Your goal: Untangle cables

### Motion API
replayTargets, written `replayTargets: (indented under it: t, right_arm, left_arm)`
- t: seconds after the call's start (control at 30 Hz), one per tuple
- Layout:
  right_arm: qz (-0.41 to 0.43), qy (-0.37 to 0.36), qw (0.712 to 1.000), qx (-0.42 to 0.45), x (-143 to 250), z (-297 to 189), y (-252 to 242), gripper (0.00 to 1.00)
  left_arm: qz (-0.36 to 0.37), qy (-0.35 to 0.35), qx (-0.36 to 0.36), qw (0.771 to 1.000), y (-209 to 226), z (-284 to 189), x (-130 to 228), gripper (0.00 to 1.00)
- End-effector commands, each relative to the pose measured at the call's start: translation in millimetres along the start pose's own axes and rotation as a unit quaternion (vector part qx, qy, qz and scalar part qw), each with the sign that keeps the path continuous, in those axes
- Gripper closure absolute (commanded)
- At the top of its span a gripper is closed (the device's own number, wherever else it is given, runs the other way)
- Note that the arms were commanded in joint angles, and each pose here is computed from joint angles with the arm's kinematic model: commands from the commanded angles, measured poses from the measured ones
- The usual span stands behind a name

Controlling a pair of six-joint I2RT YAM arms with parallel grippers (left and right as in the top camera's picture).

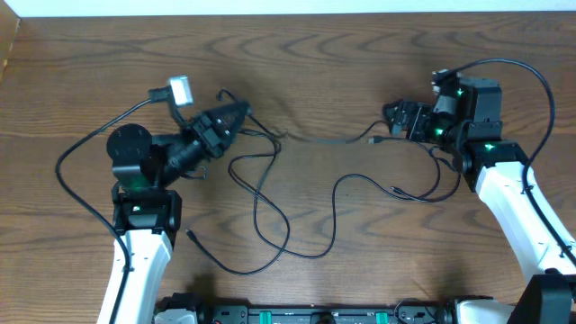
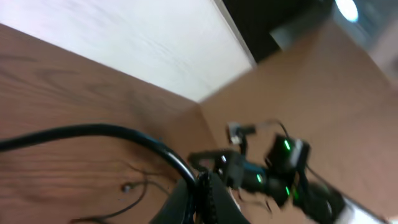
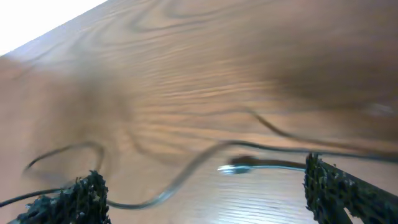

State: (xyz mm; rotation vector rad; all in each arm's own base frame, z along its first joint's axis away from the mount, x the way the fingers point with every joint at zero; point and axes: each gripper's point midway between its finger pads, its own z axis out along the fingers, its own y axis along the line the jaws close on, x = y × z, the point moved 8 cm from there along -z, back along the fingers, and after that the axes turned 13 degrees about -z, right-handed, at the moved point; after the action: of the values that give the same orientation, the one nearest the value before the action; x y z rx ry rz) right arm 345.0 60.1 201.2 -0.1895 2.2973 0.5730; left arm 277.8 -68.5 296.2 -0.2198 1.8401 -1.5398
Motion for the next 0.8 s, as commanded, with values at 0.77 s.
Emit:
replayTargets:
  t: [0.77]
  right_arm:
    - [0.080, 0.014, 0.972, 0.219, 12.4, -9.8, -38.1, 0.01]
  left_arm:
    - [0.059, 0.089, 0.009, 0.994, -4.8, 104.3, 96.7, 0.92]
